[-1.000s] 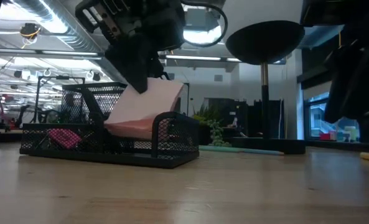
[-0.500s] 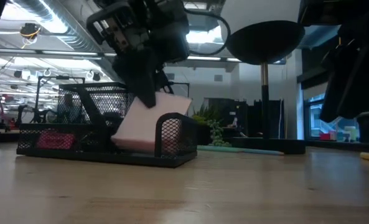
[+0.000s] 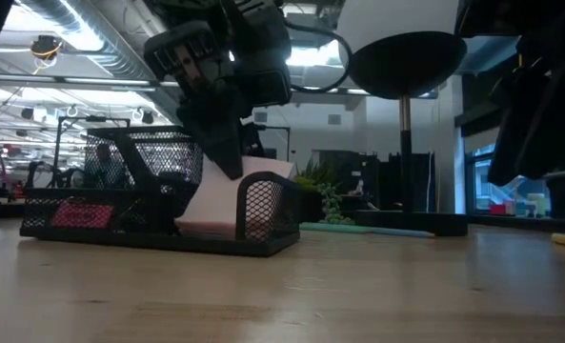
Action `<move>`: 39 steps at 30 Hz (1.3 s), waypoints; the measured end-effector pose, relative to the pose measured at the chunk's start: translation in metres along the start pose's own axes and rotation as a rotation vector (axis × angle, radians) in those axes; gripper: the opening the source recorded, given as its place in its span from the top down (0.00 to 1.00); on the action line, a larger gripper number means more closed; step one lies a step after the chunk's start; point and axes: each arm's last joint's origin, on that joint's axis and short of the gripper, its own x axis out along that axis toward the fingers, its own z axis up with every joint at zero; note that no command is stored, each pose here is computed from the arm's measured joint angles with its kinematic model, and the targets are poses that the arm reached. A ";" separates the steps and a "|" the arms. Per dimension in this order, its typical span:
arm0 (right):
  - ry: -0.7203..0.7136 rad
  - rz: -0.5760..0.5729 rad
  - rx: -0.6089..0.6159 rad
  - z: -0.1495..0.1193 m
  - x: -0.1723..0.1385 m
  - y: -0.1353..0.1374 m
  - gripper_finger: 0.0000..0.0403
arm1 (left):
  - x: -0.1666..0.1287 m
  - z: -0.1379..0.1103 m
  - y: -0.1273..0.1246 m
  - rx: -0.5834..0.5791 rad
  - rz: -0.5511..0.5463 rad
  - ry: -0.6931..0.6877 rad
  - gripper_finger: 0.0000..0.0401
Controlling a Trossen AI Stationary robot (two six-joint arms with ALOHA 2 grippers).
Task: Pick and place office supplies into organizer
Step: Put the sticky notes into the desk organizer, then put the light blue pencil into the desk organizer
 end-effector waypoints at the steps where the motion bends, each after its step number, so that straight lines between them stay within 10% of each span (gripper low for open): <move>1: 0.000 0.001 -0.006 0.000 0.000 0.000 0.37 | 0.000 0.000 0.000 0.000 0.009 0.000 0.88; 13: -0.003 0.003 -0.010 0.000 0.000 0.000 0.37 | -0.009 0.002 -0.003 0.090 0.045 -0.025 0.70; 27: -0.003 0.003 -0.014 0.000 0.000 0.000 0.37 | -0.009 0.003 -0.027 0.324 0.370 0.045 0.66; 39: -0.042 -0.028 0.032 0.004 0.001 -0.002 0.37 | -0.078 0.015 -0.056 0.365 0.574 -0.165 0.67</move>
